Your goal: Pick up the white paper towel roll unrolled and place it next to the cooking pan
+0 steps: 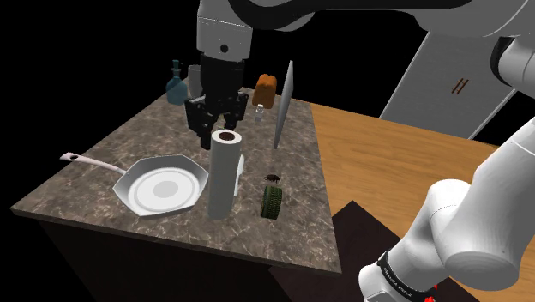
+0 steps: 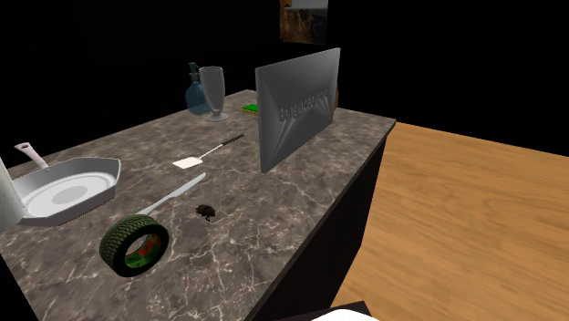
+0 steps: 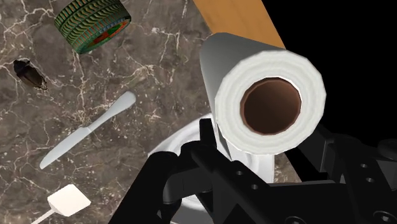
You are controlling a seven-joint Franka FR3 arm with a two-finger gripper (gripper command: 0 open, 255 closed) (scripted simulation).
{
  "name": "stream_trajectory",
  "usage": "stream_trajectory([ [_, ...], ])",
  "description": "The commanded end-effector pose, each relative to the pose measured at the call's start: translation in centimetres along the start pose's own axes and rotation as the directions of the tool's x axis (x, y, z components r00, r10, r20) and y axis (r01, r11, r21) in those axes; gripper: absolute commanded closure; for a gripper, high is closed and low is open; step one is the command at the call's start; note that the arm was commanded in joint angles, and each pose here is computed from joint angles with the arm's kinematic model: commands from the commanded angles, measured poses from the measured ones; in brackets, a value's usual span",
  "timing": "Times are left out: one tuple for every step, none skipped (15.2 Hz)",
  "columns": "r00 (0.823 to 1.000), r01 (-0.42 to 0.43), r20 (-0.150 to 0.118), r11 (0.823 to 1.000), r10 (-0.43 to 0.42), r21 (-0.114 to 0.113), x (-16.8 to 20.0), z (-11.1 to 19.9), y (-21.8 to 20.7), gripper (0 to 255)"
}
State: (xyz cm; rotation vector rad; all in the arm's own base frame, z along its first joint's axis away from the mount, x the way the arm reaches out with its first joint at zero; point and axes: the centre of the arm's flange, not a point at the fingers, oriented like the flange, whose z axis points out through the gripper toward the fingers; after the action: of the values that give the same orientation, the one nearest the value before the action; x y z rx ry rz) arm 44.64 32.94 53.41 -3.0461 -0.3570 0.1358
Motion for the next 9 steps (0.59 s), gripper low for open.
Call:
stream_trajectory([
  [1.0,0.0,-0.001,1.0,0.0,0.0,0.1,1.0,0.0,255],
  [1.0,0.0,-0.001,1.0,0.0,0.0,0.2,1.5,0.0,255],
  [1.0,0.0,-0.001,1.0,0.0,0.0,0.2,2.0,0.1,255],
  [1.0,0.0,-0.001,1.0,0.0,0.0,0.2,2.5,0.1,255],
  [1.0,0.0,-0.001,1.0,0.0,0.0,0.3,3.1,0.1,255],
  [1.0,0.0,-0.001,1.0,0.0,0.0,0.3,3.6,0.2,255],
  [1.0,0.0,-0.001,1.0,0.0,0.0,0.4,4.1,0.2,255],
  [1.0,0.0,-0.001,1.0,0.0,0.0,0.4,4.6,0.3,255],
  [1.0,0.0,-0.001,1.0,0.0,0.0,0.5,5.2,0.3,255],
])
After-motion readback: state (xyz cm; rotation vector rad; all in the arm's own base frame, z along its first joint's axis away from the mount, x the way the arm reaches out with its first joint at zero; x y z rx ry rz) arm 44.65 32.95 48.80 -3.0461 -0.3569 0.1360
